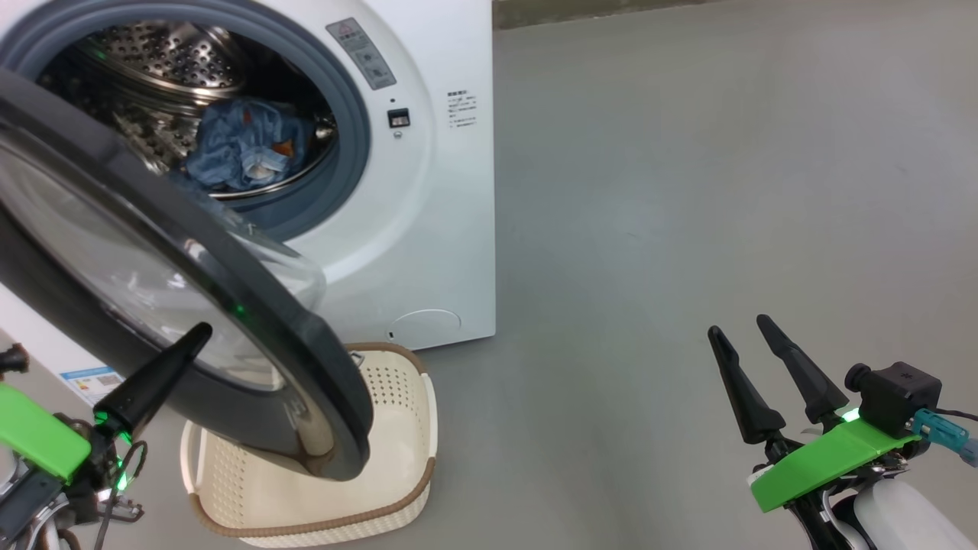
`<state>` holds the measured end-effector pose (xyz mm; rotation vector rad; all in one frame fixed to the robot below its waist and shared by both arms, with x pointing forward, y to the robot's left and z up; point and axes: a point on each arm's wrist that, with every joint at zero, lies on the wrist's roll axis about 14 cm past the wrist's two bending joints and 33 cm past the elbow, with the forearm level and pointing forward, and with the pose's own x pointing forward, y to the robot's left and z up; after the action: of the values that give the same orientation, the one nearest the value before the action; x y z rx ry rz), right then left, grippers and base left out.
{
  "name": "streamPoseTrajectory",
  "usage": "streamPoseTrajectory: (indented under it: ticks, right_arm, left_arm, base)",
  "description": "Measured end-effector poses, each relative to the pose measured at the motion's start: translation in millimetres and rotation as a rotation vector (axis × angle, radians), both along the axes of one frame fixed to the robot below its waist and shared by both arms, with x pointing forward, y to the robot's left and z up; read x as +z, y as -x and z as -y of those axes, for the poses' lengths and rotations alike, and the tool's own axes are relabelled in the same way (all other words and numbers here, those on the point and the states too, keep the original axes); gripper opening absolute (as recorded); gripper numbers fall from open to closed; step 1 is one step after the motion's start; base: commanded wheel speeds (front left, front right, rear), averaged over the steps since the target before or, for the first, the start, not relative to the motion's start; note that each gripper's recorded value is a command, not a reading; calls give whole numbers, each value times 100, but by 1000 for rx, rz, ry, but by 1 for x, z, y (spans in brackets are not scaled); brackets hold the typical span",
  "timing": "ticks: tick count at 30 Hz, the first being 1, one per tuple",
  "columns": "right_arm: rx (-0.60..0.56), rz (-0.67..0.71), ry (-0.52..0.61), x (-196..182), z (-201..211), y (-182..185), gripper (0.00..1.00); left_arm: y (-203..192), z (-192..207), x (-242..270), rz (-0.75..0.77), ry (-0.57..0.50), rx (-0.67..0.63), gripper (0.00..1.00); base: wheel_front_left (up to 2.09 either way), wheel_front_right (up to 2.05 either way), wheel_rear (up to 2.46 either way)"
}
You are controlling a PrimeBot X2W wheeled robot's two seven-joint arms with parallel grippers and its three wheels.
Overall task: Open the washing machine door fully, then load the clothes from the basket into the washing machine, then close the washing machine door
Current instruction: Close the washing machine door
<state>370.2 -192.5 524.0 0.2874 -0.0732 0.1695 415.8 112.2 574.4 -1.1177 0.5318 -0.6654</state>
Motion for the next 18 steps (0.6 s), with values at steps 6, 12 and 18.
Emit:
streamPoseTrajectory:
  ticks: [6, 12, 18]
  right_arm:
    - [18, 5, -1, 2, -6, -3, 100]
    - [25, 2, -2, 1, -8, -5, 100]
    - [24, -5, -3, -2, -8, -7, 100]
  left_arm:
    - [4, -12, 5, 56, -71, 41, 13]
    - [7, -31, 1, 101, -147, 130, 100]
    - [3, -54, -11, 174, -356, 279, 100]
  base:
    - [0, 0, 0]
    - [0, 0, 0]
    - [0, 0, 0]
